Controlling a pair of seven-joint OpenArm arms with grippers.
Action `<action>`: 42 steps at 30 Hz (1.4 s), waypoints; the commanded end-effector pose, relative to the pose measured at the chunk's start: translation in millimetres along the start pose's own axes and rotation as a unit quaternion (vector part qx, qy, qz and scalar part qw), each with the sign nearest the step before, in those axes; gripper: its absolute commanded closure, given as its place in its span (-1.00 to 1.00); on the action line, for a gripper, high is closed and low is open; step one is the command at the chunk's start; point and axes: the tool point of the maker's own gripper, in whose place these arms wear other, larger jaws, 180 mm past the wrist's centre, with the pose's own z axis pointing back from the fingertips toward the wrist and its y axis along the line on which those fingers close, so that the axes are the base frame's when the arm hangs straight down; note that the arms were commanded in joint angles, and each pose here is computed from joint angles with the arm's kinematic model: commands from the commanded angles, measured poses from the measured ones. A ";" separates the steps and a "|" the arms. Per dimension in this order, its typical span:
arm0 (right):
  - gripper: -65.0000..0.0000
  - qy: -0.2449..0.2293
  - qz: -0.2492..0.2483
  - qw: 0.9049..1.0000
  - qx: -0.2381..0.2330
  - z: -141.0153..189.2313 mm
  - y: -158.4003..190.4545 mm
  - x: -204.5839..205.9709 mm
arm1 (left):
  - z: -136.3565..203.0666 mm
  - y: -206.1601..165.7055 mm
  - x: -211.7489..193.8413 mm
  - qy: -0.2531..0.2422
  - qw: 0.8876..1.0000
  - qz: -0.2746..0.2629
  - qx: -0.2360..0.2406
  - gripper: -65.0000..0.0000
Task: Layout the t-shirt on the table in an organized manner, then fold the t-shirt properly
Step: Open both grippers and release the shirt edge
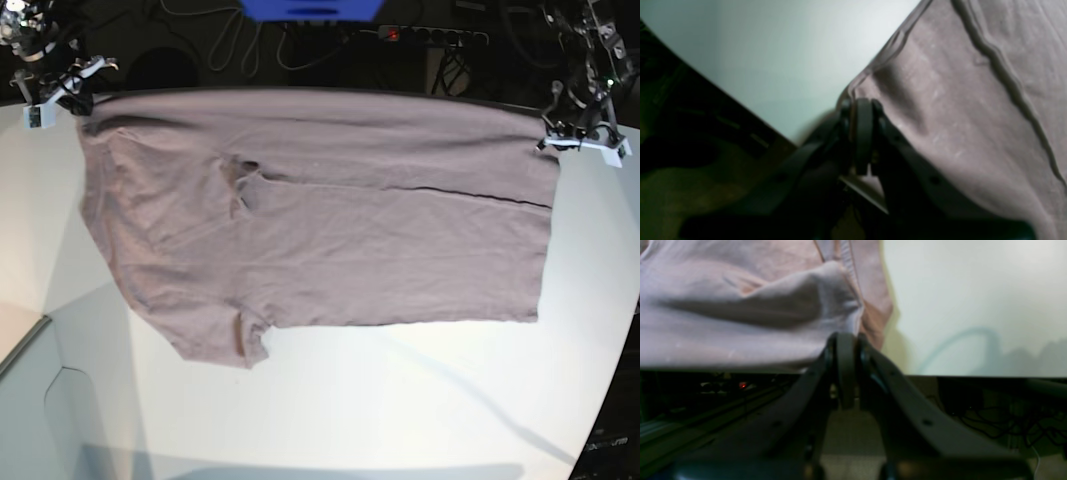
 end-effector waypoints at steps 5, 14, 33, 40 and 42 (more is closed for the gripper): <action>0.85 -0.006 0.007 1.000 -0.004 7.4 -5.1 1.5 | 2.2 0.3 12.2 -0.018 1.000 -0.004 -0.002 0.82; 0.43 -0.020 0.008 0.999 -0.025 17.2 -15.3 10.5 | 4.4 0.9 17.3 -0.025 1.000 -0.005 -0.002 0.20; -0.11 -0.126 0.003 0.988 -0.086 24.7 -46.3 88.0 | 33.3 -15.2 85.7 -0.094 0.995 0.002 -0.017 -0.16; -0.11 -0.162 0.025 0.983 -0.080 -16.7 -44.1 149.4 | 28.4 -47.9 125.7 -0.137 0.989 0.013 -0.048 -0.56; -0.11 -0.164 0.028 0.984 -0.070 -36.3 -38.0 165.8 | 21.7 -56.0 135.6 -0.142 0.988 0.025 -0.056 -0.56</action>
